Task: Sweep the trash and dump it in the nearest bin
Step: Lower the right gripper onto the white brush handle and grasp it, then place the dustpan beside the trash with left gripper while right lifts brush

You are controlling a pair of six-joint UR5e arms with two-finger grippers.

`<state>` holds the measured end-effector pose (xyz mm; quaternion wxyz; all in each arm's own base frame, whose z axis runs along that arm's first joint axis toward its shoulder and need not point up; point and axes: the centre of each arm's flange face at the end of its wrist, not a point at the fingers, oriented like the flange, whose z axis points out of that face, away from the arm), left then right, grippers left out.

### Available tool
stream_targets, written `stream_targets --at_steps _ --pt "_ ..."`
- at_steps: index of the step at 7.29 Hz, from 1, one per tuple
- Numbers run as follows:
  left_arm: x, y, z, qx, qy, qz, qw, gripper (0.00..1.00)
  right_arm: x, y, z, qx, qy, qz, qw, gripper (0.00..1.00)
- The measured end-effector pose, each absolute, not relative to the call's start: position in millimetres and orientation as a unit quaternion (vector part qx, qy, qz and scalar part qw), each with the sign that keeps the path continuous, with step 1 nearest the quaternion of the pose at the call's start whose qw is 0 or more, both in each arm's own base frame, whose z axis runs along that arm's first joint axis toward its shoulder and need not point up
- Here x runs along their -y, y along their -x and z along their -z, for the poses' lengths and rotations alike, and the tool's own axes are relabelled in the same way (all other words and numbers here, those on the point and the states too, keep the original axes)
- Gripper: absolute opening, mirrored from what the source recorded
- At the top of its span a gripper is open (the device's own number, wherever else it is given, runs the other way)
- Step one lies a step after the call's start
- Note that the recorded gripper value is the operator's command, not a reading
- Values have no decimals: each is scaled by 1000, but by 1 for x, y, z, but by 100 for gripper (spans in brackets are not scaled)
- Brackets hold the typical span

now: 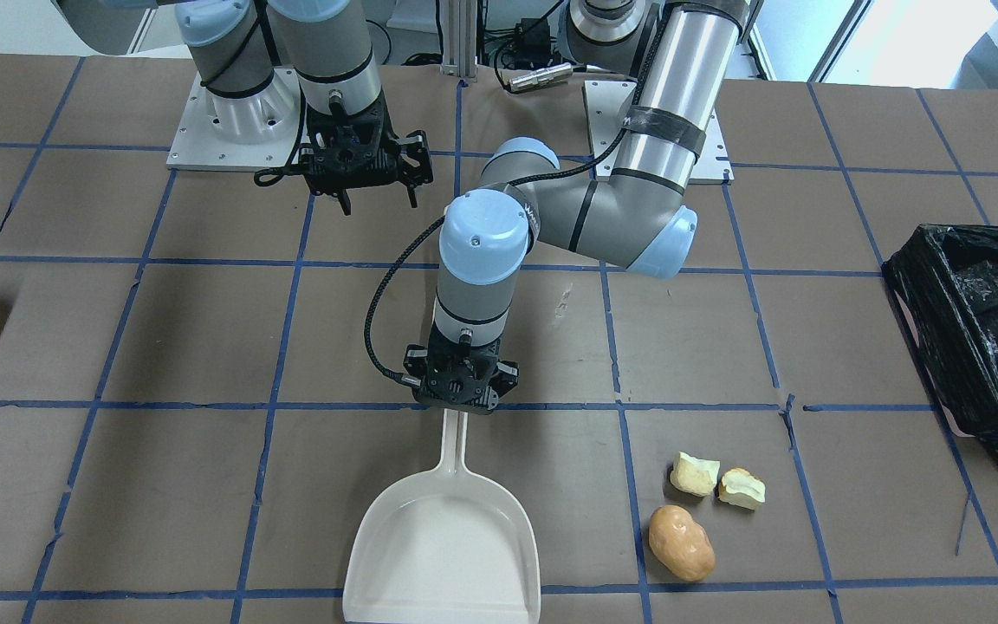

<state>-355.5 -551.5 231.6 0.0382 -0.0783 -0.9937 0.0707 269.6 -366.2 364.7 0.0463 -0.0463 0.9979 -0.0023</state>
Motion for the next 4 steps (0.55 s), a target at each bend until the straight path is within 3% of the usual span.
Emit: stream_targets --at_steps 1,4 --pt "552 356 -235 993 80 -74 39 18 358 -277 -351 -998 46 7 48 88" --pt "557 354 -254 992 80 -90 42 13 346 -312 -303 -997 59 8 40 87"
